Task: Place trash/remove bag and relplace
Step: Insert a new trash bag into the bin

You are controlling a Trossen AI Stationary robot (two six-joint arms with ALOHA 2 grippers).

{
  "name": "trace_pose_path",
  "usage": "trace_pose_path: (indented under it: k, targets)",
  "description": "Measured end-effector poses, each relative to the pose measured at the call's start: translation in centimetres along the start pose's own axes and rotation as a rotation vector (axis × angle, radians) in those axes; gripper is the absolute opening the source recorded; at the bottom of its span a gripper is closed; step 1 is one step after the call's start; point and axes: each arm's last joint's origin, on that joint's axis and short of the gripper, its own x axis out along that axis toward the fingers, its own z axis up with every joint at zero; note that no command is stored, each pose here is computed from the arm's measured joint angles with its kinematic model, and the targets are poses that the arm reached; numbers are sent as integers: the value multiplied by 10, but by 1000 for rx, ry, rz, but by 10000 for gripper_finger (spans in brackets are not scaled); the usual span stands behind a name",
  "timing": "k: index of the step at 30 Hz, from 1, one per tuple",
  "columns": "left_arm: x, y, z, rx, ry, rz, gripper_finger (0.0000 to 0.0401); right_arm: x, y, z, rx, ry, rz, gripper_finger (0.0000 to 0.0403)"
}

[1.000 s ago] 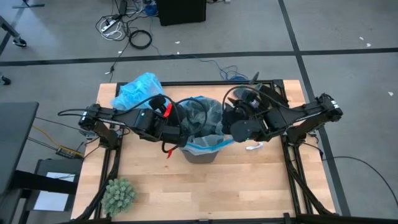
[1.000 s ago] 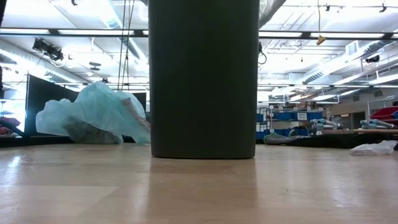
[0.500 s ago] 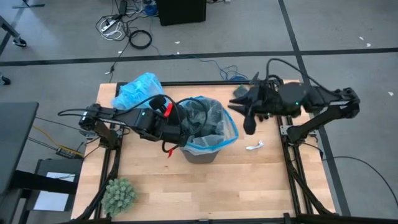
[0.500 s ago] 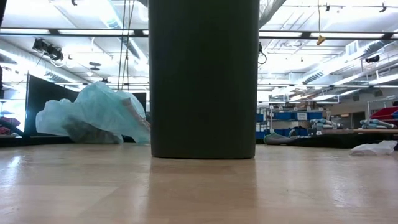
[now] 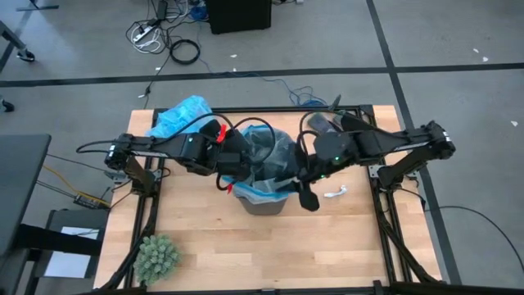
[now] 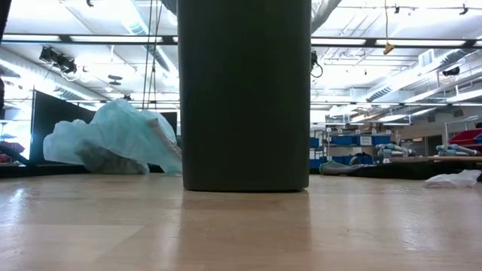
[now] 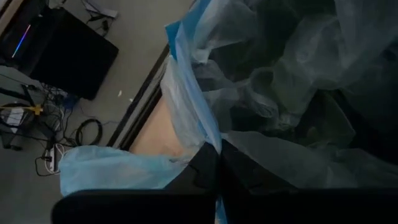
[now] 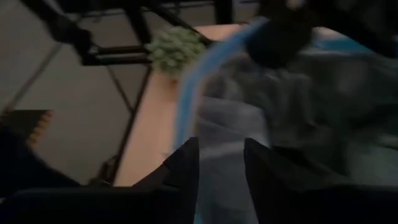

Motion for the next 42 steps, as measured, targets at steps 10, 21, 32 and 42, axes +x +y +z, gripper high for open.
trace_pose_path:
  k: [10, 21, 32, 42]
  targets:
    - [2, 2, -3, 17, 82, -54, 17, 8, 13, 3, 26, -43, 100, 122]
    - [3, 1, -2, 103, 68, -71, 17, 49, 20, -20, 53, 62, -3, 73]
    - [-14, 10, 6, 78, 23, -97, 17, 54, 38, -27, 10, 56, -53, 15]
    - [-23, 9, 0, 90, 40, -98, 17, 53, 51, -33, -16, 91, -33, 6]
